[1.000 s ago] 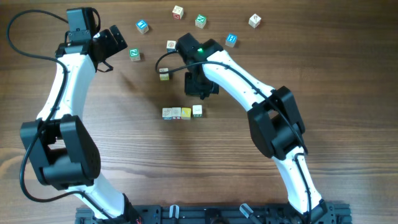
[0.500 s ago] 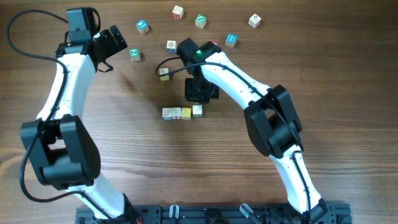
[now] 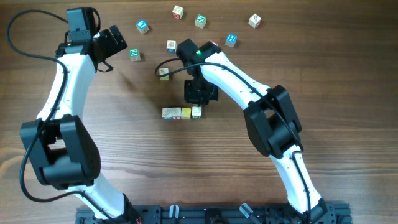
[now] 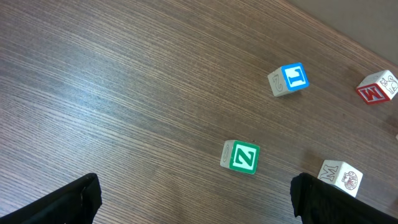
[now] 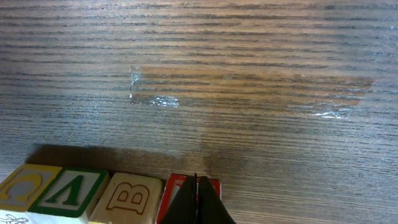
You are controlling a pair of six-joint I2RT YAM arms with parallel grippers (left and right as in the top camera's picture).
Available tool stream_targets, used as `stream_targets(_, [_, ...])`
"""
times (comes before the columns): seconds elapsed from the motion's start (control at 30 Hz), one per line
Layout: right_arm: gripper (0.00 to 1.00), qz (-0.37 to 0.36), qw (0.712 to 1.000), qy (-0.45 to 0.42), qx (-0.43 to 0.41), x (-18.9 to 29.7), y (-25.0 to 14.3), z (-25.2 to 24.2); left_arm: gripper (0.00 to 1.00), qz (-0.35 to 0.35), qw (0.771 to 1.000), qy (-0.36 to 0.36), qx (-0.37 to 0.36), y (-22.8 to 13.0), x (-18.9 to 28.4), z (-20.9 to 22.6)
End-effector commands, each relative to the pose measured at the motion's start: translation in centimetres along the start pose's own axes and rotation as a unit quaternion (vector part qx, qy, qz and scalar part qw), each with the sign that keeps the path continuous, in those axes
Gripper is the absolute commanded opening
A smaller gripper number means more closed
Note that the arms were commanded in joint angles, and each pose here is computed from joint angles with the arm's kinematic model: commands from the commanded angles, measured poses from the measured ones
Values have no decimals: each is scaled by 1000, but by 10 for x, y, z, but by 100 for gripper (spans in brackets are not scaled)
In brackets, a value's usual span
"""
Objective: Form a horizontal line
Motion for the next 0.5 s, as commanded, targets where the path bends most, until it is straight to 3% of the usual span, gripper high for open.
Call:
stream_targets(0.0, [4,18,1000,-4,7,-11,-4,1,100,-3,1000,-3,-3,1,1,-1])
stream_targets(0.47, [4,20,1000,4,7,-12,-5,3,100,-3,1000,-3,-3,2,1,-2])
Point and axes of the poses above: each gripper's point midway between its finger pads, its own x axis back along the fingers, its own z axis along the line the jaws close on, y = z × x, the point moved 6 cm from there along x, back along the fingers, and after that the axes turned 1 degree about x, right-handed, at the moved point
